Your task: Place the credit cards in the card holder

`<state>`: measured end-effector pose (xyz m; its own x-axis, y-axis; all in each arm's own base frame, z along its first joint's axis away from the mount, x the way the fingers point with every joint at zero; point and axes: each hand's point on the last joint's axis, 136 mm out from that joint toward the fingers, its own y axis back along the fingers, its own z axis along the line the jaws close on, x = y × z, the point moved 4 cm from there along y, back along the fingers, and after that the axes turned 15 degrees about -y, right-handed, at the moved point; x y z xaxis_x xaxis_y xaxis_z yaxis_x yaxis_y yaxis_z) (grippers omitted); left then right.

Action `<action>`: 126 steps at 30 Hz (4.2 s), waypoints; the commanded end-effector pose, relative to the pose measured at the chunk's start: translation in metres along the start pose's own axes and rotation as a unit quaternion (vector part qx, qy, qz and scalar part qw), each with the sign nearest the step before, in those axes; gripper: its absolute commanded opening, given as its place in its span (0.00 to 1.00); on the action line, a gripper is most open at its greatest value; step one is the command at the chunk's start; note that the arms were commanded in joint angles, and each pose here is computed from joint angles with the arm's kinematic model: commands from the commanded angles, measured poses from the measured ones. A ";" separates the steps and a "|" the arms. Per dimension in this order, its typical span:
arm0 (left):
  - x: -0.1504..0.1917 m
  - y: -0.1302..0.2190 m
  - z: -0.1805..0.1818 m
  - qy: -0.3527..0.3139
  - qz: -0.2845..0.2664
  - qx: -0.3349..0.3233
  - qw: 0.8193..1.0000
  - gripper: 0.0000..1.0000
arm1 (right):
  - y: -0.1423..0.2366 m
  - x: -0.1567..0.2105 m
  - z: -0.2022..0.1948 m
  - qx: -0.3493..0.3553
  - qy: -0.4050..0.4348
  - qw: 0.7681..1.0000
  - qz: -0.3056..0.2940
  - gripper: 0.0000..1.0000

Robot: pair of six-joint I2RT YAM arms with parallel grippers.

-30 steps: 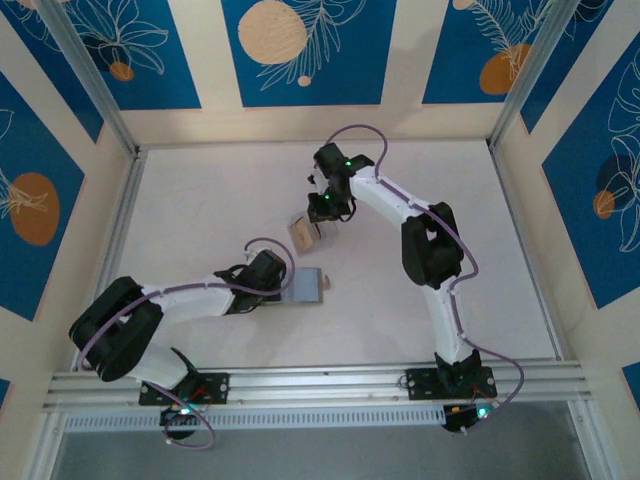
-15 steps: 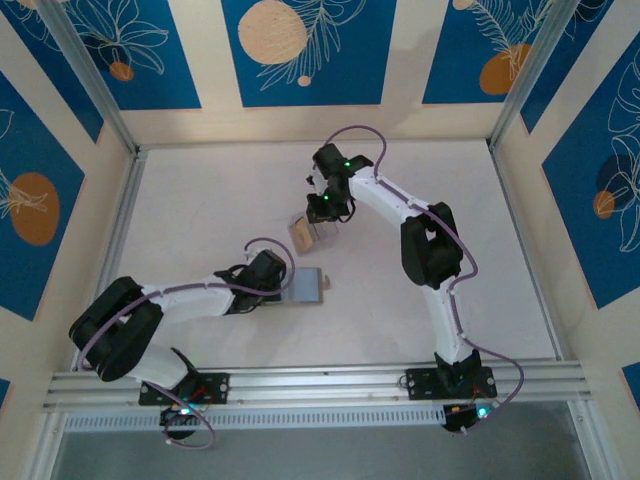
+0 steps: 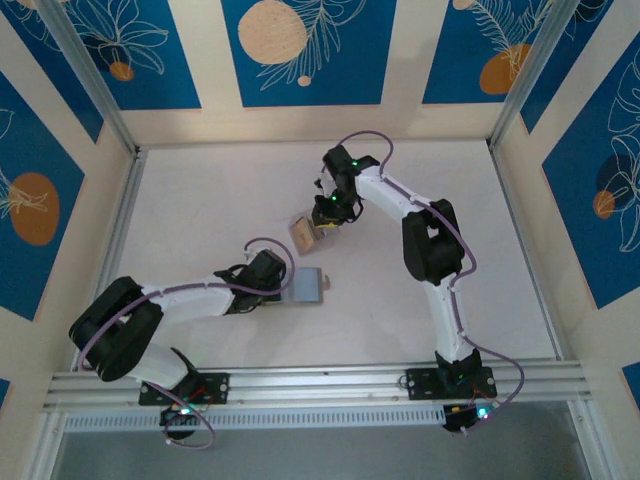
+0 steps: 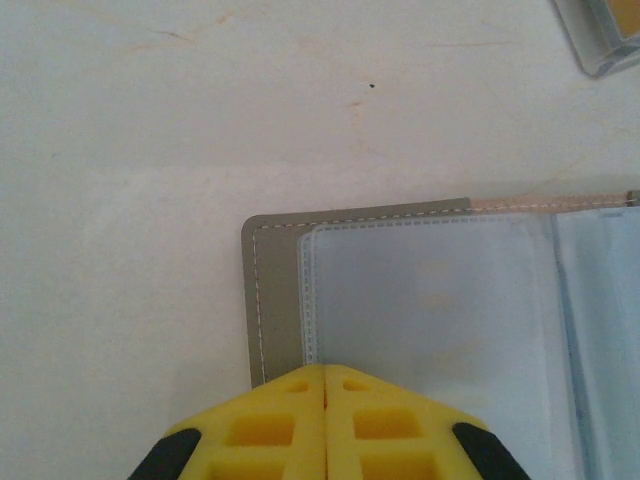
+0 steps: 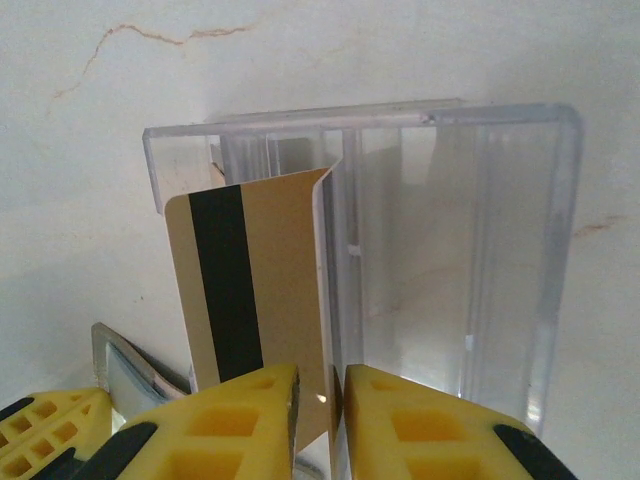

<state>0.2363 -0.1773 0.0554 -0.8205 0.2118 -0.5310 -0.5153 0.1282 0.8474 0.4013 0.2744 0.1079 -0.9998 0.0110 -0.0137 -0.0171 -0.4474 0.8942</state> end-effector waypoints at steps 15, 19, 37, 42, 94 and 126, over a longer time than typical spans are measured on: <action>0.044 -0.009 0.004 -0.016 0.097 0.009 0.995 0.06 | 0.006 0.012 0.015 0.022 0.031 0.999 0.002 0.04; 0.041 -0.003 0.005 -0.015 0.087 0.011 0.996 0.06 | 0.017 0.006 0.022 0.025 0.030 0.999 -0.013 0.02; 0.032 0.019 0.013 -0.030 0.064 0.003 0.997 0.07 | 0.074 0.025 0.042 0.134 0.076 0.979 -0.130 0.00; 0.028 0.021 0.008 -0.037 0.054 0.023 0.998 0.08 | 0.071 0.060 0.067 0.078 0.103 0.985 -0.116 0.00; 0.039 0.017 0.017 -0.055 0.084 0.016 0.995 0.06 | -0.038 0.138 0.060 -0.139 0.041 0.989 -0.028 0.00; 0.037 0.020 0.018 -0.053 0.078 0.015 0.995 0.06 | -0.055 0.146 0.053 -0.135 0.032 0.990 -0.023 0.00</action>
<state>0.2071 -0.1577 0.0563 -0.8444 0.3233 -0.4272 -0.4045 0.1381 0.9041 0.2620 0.3470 0.0872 -0.9904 -0.0085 -0.1377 -0.0997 -0.6456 0.7571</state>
